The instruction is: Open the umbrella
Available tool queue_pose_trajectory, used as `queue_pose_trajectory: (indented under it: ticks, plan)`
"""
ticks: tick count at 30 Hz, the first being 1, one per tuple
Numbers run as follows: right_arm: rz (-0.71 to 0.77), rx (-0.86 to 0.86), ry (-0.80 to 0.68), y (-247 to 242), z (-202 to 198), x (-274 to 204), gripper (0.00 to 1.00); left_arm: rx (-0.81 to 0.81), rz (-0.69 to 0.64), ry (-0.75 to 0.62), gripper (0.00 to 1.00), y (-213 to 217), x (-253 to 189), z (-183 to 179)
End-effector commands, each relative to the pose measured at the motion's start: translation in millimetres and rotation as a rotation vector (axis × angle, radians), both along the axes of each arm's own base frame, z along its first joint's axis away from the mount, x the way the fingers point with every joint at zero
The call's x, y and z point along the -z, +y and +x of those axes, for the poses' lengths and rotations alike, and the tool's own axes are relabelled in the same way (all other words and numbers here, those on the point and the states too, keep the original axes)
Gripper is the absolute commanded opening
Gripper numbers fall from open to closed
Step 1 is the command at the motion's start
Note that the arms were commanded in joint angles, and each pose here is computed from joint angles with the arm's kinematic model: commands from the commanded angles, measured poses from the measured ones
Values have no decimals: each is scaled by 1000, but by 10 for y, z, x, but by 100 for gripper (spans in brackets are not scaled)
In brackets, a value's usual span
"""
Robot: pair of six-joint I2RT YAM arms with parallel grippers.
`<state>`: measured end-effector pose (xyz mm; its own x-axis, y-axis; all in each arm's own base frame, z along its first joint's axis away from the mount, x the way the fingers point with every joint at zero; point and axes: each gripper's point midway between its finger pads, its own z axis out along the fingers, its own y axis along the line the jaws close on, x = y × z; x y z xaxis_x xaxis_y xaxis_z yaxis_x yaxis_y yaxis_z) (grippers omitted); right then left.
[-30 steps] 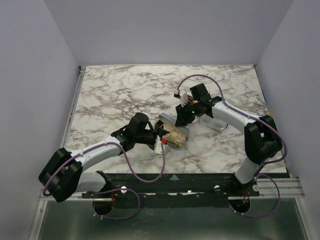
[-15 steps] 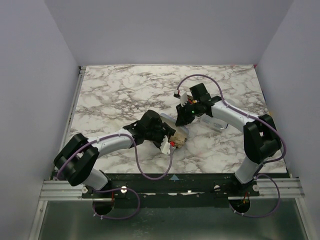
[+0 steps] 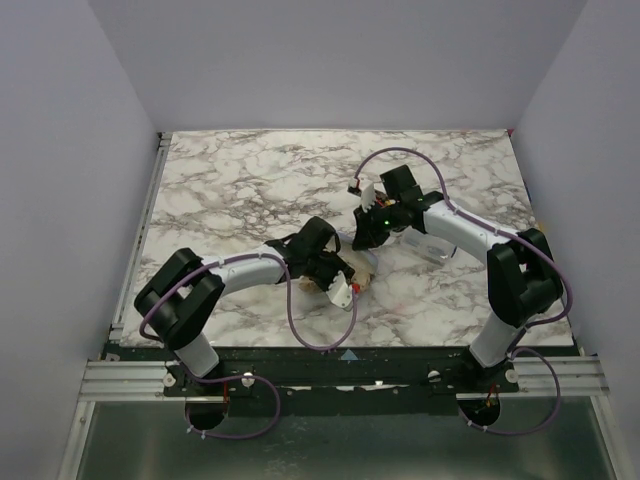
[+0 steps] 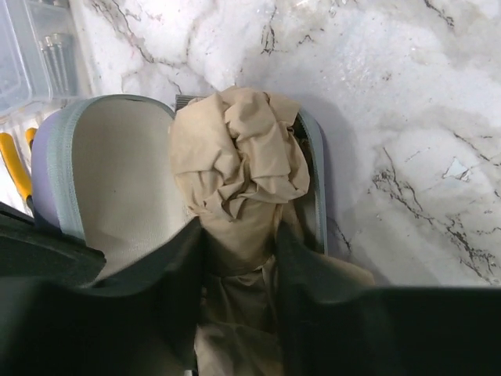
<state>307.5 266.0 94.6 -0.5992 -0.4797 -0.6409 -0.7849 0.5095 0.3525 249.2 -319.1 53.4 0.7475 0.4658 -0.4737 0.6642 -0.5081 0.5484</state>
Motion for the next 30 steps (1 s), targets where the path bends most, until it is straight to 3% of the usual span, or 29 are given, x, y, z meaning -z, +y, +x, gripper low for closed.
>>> queue_pose_trajectory:
  ticks: [1,3,4,15,20,23,25,30]
  plan:
    - [9,-16,21,53,-4,22,2,-46,62,-29,20,124,60,139]
    - [9,-10,17,56,15,21,0,-80,23,-40,3,110,-74,209]
    - [8,-2,14,57,32,22,0,-104,-1,-50,0,109,-154,259]
    - [19,84,4,109,217,44,0,-287,-356,-41,0,344,-1243,538]
    - [52,92,22,181,247,1,5,-346,-408,50,0,465,-1476,431]
    - [69,92,34,216,255,-20,20,-353,-389,86,0,534,-1407,299]
    - [71,99,39,222,263,-23,36,-354,-382,126,0,564,-1371,182]
    - [74,127,8,215,326,-172,65,-354,-333,288,0,450,-1231,-260]
